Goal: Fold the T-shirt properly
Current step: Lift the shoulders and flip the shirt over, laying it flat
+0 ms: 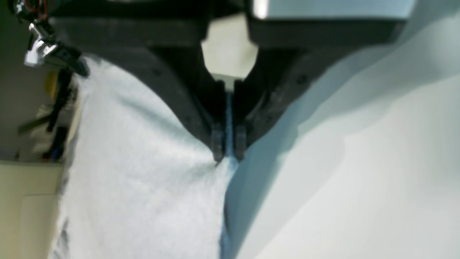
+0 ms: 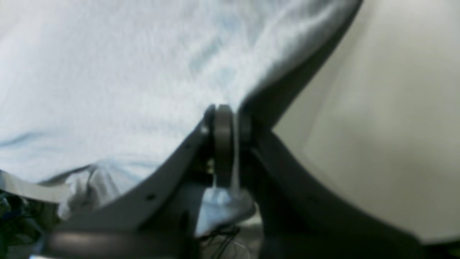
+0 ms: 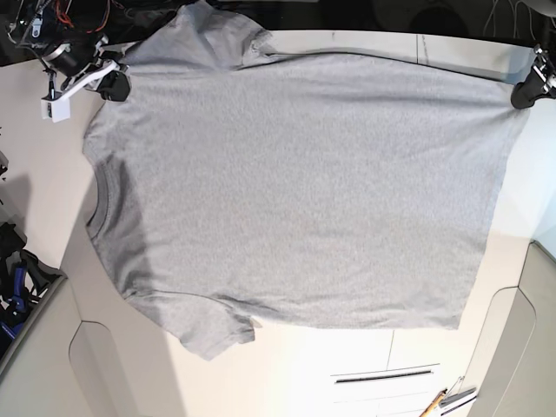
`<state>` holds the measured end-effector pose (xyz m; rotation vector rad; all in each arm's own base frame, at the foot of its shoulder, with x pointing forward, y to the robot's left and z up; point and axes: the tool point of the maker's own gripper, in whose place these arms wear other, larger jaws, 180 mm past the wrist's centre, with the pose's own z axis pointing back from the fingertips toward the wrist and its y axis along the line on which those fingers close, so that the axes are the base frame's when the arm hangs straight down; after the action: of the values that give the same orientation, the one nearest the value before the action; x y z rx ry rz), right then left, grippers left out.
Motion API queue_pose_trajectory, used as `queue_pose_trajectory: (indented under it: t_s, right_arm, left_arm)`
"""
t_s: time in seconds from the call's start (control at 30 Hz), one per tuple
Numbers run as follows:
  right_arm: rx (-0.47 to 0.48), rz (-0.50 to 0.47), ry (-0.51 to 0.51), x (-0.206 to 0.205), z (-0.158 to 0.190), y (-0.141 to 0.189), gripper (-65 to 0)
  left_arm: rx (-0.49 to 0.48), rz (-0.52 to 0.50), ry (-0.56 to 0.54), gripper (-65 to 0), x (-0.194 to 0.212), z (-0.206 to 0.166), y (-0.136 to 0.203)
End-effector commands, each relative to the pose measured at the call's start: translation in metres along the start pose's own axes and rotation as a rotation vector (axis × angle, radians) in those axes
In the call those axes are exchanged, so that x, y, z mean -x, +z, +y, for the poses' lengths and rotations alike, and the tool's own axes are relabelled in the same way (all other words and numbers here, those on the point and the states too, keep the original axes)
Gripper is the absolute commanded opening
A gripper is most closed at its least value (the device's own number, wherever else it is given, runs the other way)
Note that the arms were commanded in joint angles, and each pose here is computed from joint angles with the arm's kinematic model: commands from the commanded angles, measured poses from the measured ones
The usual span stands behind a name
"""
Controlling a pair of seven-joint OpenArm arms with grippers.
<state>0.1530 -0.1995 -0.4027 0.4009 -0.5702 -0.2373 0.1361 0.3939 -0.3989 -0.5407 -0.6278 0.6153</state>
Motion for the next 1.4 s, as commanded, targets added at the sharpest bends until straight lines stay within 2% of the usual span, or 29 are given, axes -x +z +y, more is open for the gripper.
queue_pose_trajectory:
  t_s: [0.0,0.13,0.3,0.5,0.63,0.73,0.9,1.13,1.17,1.23,1.27,1.37]
  right_arm:
    - [0.011,-0.025,0.020,-0.007,-0.002,0.010,-65.0]
    - [0.031,-0.022,0.005,-0.001,-0.008,0.030,-65.0]
    - [0.031,-0.099,0.004,-0.022,-0.010,0.042,-65.0]
    - [-0.033,-0.172,0.095,-0.061,0.014,0.025,-65.0]
    - [-0.005,-0.200,0.187,-0.081,0.026,0.006,-65.0]
    - [0.037,-0.207,0.231,-0.090,0.028,-0.007,-65.0]
    - [0.036,-0.208,0.256,-0.098,0.034,-0.030,-65.0]
    - [0.024,-0.157,0.226,-0.092,0.030,-0.052,-65.0]
    - [0.020,-0.153,0.225,-0.092,0.031,-0.052,-58.0]
    - [-0.005,-0.160,0.216,-0.095,0.036,-0.048,-42.7]
    - [-0.017,-0.169,0.213,-0.098,0.038,-0.045,-39.8]
    - [-0.019,-0.217,0.227,-0.114,0.044,-0.027,-39.8]
  left_arm:
    - [-0.001,-0.031,-0.041,-65.0,-0.016,-0.004,0.013]
    - [-0.062,-0.005,-0.060,-65.0,-0.005,0.009,0.042]
    - [-0.078,-0.041,-0.114,-65.0,-0.016,0.002,0.059]
    - [0.014,-0.138,-0.177,-65.0,-0.050,-0.033,0.039]
    - [0.074,-0.197,-0.201,-65.0,-0.072,-0.054,0.024]
    - [0.032,-0.173,-0.253,-65.0,-0.071,-0.053,0.007]
    - [-0.010,-0.101,-0.325,-65.0,-0.056,-0.052,-0.019]
    - [-0.002,-0.085,-0.332,-65.0,-0.051,-0.054,-0.024]
    - [0.001,-0.088,-0.331,-59.4,-0.052,-0.055,-0.024]
    - [0.006,-0.092,-0.334,-43.4,-0.054,-0.056,-0.024]
    - [0.005,-0.092,-0.336,-38.9,-0.055,-0.056,-0.023]
    - [-0.001,-0.113,-0.334,-37.9,-0.062,-0.056,-0.018]
